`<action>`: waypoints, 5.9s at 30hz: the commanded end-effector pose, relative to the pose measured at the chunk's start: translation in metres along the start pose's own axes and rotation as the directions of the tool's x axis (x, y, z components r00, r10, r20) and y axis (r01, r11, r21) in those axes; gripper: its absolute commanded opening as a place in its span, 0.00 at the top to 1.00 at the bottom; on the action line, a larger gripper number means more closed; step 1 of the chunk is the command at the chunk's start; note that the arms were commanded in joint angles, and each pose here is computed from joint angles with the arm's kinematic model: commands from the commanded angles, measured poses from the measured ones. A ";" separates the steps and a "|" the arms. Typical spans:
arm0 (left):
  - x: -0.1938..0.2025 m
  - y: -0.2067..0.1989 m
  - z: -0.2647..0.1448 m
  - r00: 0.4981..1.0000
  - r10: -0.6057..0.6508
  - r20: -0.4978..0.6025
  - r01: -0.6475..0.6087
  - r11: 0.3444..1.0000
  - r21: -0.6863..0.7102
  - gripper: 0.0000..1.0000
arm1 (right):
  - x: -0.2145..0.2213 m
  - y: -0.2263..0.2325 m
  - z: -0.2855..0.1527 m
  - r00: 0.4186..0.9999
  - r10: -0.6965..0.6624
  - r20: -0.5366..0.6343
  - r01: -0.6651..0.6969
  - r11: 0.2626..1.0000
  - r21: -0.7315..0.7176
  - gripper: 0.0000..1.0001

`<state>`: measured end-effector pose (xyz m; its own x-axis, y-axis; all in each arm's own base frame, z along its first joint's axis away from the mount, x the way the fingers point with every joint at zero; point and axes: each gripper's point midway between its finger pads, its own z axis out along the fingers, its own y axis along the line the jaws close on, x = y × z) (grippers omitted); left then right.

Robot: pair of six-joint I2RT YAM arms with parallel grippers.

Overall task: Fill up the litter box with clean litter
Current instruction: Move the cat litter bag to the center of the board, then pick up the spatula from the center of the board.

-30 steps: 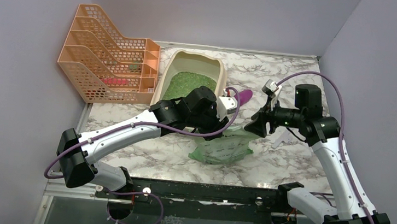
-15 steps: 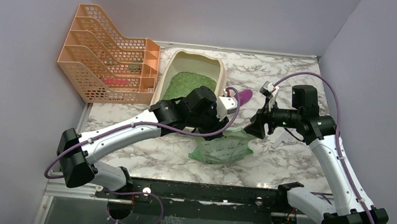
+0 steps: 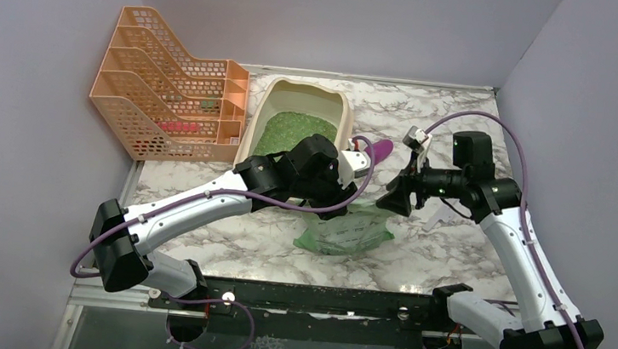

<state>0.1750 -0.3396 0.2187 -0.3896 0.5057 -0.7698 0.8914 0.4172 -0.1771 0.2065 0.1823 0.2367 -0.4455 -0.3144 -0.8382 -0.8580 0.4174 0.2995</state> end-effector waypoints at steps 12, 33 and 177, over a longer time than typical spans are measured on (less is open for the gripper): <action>-0.013 -0.004 -0.003 1.000 0.003 0.029 -0.003 1.000 0.019 0.62 | -0.003 0.002 0.009 1.000 0.022 0.004 -0.021 0.998 -0.064 0.42; -0.015 -0.004 -0.001 1.000 0.009 0.027 -0.009 1.000 0.018 0.62 | -0.008 -0.021 0.022 0.997 -0.053 0.060 0.051 0.998 0.038 0.57; -0.168 0.211 0.108 0.990 0.039 0.136 0.030 0.883 -0.469 1.00 | -0.092 -0.121 -0.163 0.841 -0.180 0.510 -0.421 0.374 0.826 0.36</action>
<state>0.4317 -0.4350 0.1402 -0.4208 0.5587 -0.7147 0.7551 0.6523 0.0653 0.3108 0.0215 0.3556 -0.0868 0.0667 -0.9940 0.0672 0.9959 0.0610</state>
